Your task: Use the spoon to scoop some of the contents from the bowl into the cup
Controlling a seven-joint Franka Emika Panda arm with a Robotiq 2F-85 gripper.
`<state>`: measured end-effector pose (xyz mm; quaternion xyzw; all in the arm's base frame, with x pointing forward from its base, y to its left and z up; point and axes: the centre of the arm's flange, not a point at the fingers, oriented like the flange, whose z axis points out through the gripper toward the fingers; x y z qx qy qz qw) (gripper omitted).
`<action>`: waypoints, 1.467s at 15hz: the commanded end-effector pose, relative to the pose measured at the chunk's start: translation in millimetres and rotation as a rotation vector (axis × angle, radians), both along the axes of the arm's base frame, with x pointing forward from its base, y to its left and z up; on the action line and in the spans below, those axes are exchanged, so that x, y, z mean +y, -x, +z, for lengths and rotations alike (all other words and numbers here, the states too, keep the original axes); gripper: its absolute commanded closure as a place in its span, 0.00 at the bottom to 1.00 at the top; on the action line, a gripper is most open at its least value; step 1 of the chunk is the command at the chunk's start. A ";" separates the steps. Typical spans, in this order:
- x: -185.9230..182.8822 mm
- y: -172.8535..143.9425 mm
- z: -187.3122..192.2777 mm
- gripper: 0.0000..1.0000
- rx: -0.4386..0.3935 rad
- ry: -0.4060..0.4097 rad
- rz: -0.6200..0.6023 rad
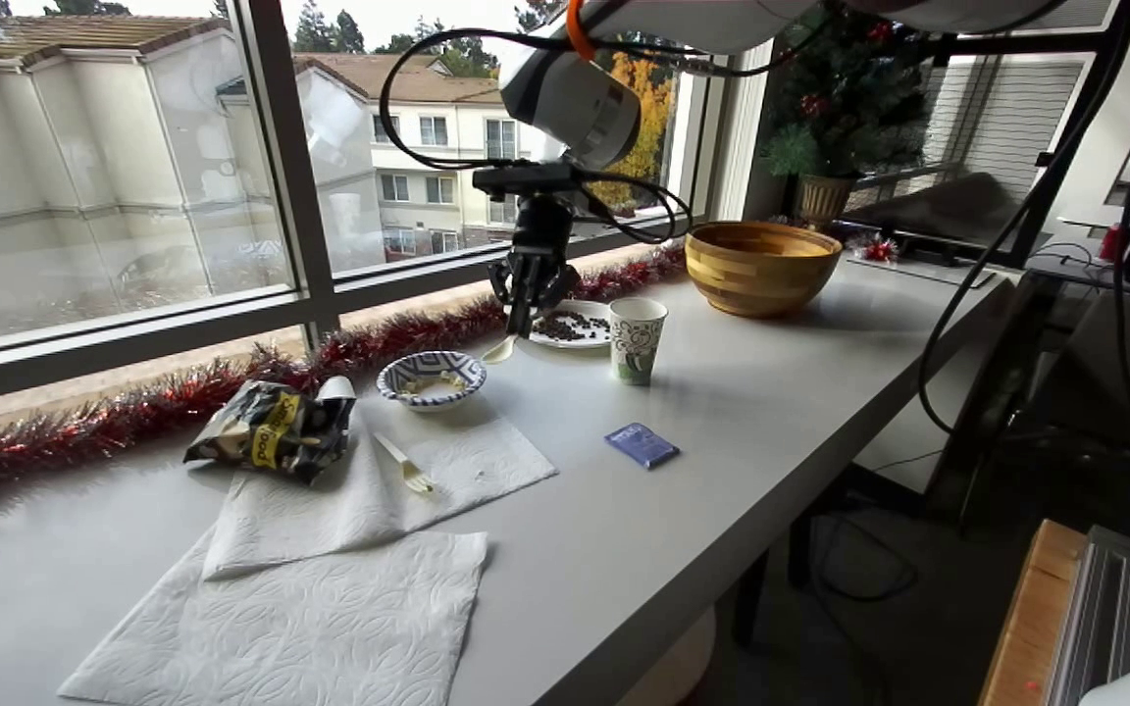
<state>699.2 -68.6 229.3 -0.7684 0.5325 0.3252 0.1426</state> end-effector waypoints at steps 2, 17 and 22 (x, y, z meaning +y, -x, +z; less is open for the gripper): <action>20.9 18.4 -31.4 0.97 0.003 -0.005 0.039; 20.2 44.5 -85.9 0.61 -0.097 -0.067 0.004; 18.9 45.4 -31.1 0.27 -0.170 -0.010 0.138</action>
